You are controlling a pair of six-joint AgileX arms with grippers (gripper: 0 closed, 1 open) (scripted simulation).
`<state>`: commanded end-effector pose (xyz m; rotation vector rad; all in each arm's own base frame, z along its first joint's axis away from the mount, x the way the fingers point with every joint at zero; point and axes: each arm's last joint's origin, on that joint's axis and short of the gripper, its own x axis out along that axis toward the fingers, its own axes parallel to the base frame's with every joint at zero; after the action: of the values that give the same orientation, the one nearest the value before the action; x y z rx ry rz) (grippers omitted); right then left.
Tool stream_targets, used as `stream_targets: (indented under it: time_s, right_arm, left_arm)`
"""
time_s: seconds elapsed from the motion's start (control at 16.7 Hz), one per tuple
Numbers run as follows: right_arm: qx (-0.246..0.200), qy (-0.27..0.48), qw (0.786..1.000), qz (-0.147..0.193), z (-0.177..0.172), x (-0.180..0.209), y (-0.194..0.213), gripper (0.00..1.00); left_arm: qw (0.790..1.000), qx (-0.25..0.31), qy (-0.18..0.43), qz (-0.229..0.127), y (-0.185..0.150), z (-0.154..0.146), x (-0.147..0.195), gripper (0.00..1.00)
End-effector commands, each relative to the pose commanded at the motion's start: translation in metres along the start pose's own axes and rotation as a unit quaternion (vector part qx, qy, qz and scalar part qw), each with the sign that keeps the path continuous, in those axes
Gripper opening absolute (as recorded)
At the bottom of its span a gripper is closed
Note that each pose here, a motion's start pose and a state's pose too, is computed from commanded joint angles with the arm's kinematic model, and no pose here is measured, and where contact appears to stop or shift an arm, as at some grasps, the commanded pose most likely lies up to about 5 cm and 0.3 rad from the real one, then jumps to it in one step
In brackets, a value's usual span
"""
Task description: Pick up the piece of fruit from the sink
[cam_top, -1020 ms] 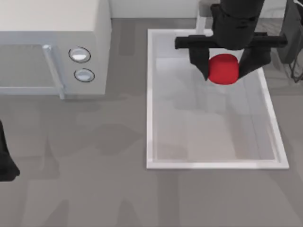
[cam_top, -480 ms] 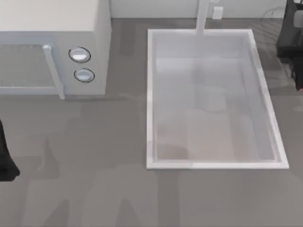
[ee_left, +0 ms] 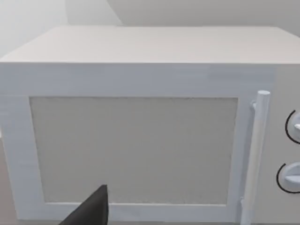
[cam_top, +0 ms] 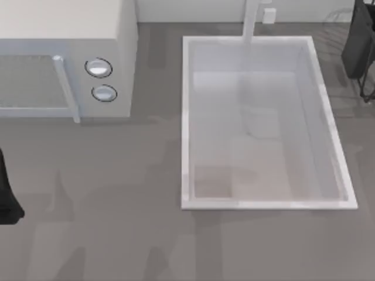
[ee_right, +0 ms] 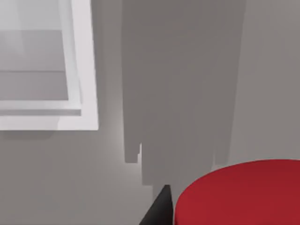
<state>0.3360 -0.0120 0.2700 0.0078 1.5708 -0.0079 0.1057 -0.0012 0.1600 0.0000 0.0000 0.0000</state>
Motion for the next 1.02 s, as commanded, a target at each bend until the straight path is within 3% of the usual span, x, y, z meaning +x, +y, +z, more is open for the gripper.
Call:
stream_targets:
  time_s: [0.24,0.72,1.02]
  right_arm:
    - [0.0,0.006,1.0,0.0,0.002,0.013,0.001,0.0]
    - [0.0,-0.002,1.0,0.0,0.002,0.102,0.0,0.0]
    - [0.0,0.0,1.0,0.0,0.0,0.11,0.0,0.0]
  left_arm:
    - [1.0,0.0,0.0,0.0,0.0,0.0,0.0,1.0]
    - [1.0,0.0,0.0,0.0,0.0,0.0,0.0,1.0]
    - [1.0,0.0,0.0,0.0,0.0,0.0,0.0,1.0]
